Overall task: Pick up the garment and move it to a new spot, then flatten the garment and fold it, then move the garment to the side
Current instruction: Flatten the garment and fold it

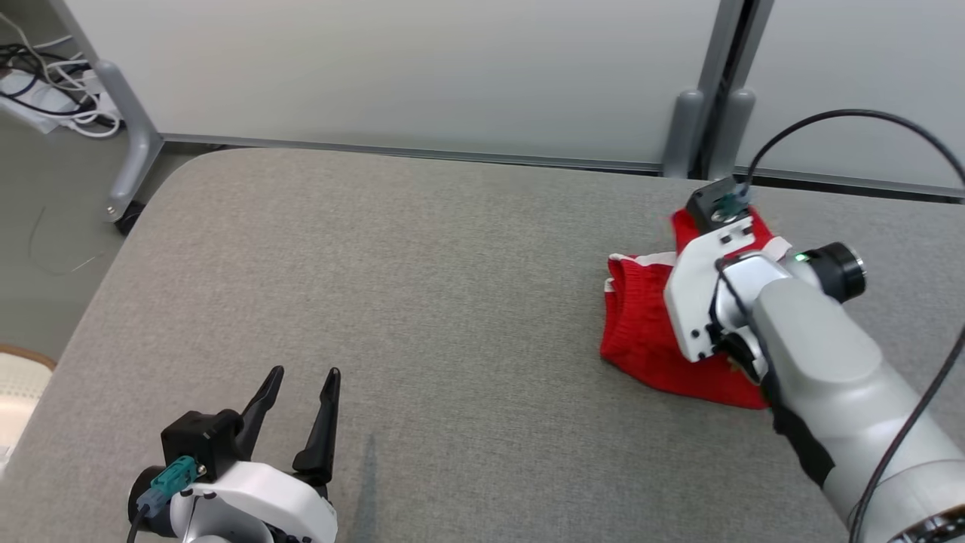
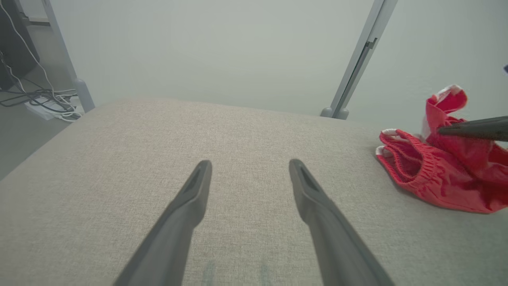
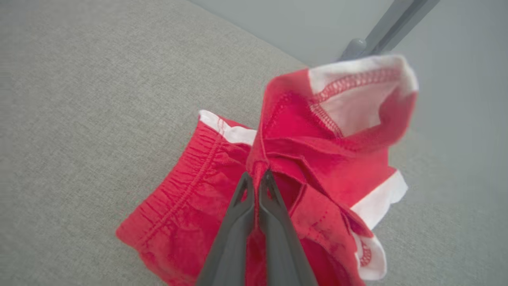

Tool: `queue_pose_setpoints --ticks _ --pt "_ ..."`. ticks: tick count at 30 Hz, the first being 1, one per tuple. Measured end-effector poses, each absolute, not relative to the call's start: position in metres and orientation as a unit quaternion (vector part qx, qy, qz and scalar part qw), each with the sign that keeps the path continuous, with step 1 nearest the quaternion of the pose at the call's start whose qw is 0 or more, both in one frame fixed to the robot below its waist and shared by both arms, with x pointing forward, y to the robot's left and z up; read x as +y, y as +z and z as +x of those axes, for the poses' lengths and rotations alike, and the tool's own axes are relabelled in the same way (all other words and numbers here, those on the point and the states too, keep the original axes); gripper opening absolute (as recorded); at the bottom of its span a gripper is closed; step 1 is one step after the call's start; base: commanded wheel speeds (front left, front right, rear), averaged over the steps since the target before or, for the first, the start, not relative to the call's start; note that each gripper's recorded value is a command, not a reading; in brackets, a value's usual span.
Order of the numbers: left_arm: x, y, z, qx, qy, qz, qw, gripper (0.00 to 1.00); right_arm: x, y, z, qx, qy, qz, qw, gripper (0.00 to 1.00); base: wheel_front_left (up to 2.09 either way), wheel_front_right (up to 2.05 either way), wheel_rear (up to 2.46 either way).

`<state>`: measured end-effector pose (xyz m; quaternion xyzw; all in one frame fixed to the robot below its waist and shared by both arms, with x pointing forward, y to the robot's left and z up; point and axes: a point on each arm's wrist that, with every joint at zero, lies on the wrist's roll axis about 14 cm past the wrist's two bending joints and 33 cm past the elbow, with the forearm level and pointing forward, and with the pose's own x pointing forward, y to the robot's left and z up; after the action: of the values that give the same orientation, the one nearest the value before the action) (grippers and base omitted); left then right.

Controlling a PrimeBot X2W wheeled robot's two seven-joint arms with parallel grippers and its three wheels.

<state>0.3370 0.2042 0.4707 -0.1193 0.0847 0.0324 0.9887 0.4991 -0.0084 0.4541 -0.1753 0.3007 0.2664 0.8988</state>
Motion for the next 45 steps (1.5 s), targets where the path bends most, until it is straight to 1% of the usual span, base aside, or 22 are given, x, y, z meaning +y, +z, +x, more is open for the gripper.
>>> queue_pose_setpoints --ticks 3,6,8,12,13,14,16,20,23,26,28,31,33,34,35,36,37,41,42,45 --pt "0.209 0.470 0.333 0.086 0.041 -0.124 0.988 1.00 0.012 0.446 0.487 0.313 0.294 -0.176 0.886 0.00 0.00 0.00 0.00" --pt "0.213 0.469 0.330 0.086 0.050 -0.124 0.987 1.00 0.033 0.436 0.467 0.329 0.326 -0.175 0.869 0.00 0.00 0.00 0.00" --pt "0.214 0.468 0.329 0.086 0.052 -0.124 0.987 1.00 0.034 0.435 0.463 0.333 0.332 -0.178 0.865 0.00 0.00 0.00 0.00" --pt "0.214 0.469 0.329 0.084 0.052 -0.125 0.987 1.00 0.027 0.433 0.461 0.336 0.329 -0.171 0.866 0.00 0.00 0.00 0.00" --pt "0.214 0.469 0.329 0.084 0.052 -0.125 0.987 1.00 0.027 0.435 0.462 0.331 0.329 -0.165 0.869 0.55 0.00 0.00 0.00" --pt "0.213 0.469 0.329 0.084 0.050 -0.125 0.987 1.00 0.028 0.439 0.463 0.322 0.329 -0.156 0.874 1.00 0.00 0.00 0.00" --pt "0.213 0.469 0.329 0.083 0.049 -0.125 0.987 1.00 0.034 0.452 0.468 0.295 0.333 -0.136 0.885 1.00 0.00 0.00 0.00" --pt "0.212 0.471 0.329 0.081 0.044 -0.123 0.988 1.00 0.046 0.468 0.464 0.275 0.343 -0.096 0.893 1.00 0.00 0.00 0.00" --pt "0.210 0.472 0.328 0.080 0.041 -0.123 0.988 1.00 0.041 0.493 0.476 0.229 0.333 -0.075 0.912 1.00 0.00 0.00 0.00" --pt "0.208 0.472 0.326 0.079 0.038 -0.124 0.988 1.00 0.013 0.515 0.497 0.191 0.297 -0.073 0.933 1.00 0.00 0.00 0.00" --pt "0.207 0.473 0.325 0.079 0.035 -0.123 0.989 1.00 -0.011 0.516 0.505 0.190 0.268 -0.086 0.941 1.00 0.00 0.00 0.00" --pt "0.206 0.475 0.325 0.075 0.032 -0.122 0.989 1.00 -0.044 0.503 0.508 0.203 0.231 -0.108 0.945 1.00 0.00 0.00 0.00" --pt "0.205 0.475 0.325 0.075 0.031 -0.122 0.989 1.00 -0.060 0.478 0.501 0.238 0.216 -0.123 0.939 1.00 0.00 0.00 0.00" --pt "0.205 0.475 0.325 0.076 0.030 -0.122 0.989 1.00 -0.065 0.466 0.495 0.256 0.212 -0.126 0.935 0.74 0.00 0.00 0.00" --pt "0.204 0.474 0.325 0.077 0.030 -0.122 0.989 1.00 -0.067 0.455 0.491 0.270 0.211 -0.126 0.931 0.31 0.00 0.00 0.00" --pt "0.204 0.473 0.325 0.079 0.030 -0.123 0.989 1.00 -0.067 0.447 0.487 0.281 0.212 -0.126 0.927 0.17 0.00 0.00 0.00" --pt "0.204 0.472 0.326 0.081 0.031 -0.123 0.989 1.00 -0.065 0.440 0.484 0.292 0.215 -0.128 0.923 0.00 0.00 0.00 0.00" --pt "0.206 0.466 0.328 0.090 0.035 -0.123 0.988 1.00 -0.053 0.416 0.474 0.325 0.233 -0.133 0.907 0.00 0.00 0.00 0.00" --pt "0.206 0.466 0.328 0.090 0.035 -0.123 0.988 1.00 -0.053 0.416 0.474 0.325 0.233 -0.133 0.907 0.00 0.00 0.00 0.00" --pt "0.209 0.464 0.333 0.093 0.040 -0.123 0.987 1.00 -0.045 0.399 0.470 0.349 0.249 -0.151 0.891 0.00 0.00 0.00 0.00"
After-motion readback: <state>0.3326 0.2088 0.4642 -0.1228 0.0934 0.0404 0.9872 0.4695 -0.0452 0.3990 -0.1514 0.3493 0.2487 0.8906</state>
